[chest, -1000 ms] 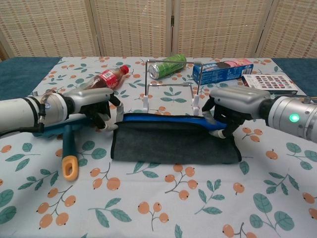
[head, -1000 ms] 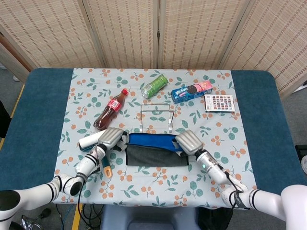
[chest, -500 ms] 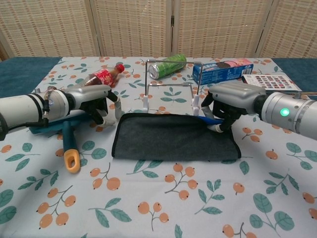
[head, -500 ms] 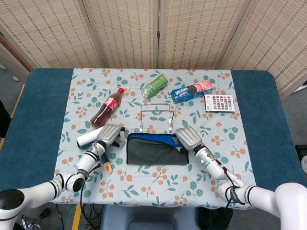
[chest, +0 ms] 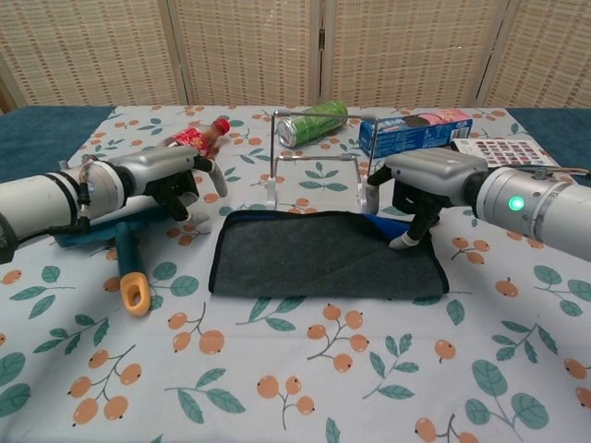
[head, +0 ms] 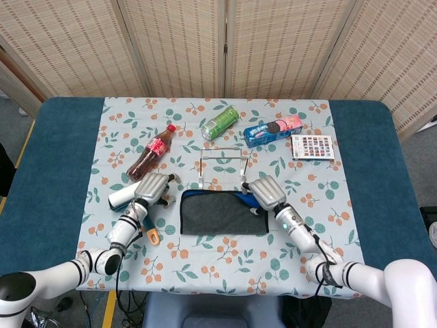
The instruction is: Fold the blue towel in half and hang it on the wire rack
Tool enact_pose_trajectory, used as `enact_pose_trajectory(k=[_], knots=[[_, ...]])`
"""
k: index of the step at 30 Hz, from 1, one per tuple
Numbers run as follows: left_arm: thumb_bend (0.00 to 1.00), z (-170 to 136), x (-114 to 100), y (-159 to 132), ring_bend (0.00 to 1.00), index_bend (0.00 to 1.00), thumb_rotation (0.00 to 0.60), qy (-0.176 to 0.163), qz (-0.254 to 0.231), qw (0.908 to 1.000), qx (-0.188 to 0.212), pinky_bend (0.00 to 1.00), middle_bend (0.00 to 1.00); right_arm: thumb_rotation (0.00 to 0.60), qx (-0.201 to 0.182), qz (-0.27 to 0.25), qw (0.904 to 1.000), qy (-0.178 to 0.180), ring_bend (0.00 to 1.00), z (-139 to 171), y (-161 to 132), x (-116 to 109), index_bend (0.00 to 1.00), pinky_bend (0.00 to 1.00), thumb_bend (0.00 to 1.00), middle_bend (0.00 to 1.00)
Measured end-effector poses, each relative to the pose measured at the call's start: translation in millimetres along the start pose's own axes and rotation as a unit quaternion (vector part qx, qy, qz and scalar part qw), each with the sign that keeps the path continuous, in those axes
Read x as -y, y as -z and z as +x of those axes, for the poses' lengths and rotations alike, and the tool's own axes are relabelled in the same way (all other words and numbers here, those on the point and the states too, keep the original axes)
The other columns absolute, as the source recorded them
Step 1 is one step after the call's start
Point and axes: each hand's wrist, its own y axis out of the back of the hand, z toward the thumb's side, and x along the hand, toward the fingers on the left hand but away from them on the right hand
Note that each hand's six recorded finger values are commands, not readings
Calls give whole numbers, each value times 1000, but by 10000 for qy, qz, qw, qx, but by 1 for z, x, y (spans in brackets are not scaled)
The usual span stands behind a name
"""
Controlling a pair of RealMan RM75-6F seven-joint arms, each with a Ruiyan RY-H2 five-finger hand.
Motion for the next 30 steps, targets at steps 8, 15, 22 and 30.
enact_pose_trajectory(k=[8,15,22,30], knots=[[313,-8,-9,0,784,278,600,-221,-68,9997,14,1000,845,600,41,154,9998,103,870,-2,3,-5,400,965,96,911],[313,-20,-17,0,784,270,600,-315,-88,9994,87,1000,843,600,118,229,9995,170,870,-1,11,-10,400,964,105,911],[313,-32,-23,3,777,269,600,-365,-99,9992,107,1000,837,600,172,284,9992,227,870,6,18,-15,400,965,191,911],[313,-46,-29,7,764,269,600,-435,-129,9989,107,1000,830,600,311,280,9985,355,870,24,33,-24,400,964,194,911]])
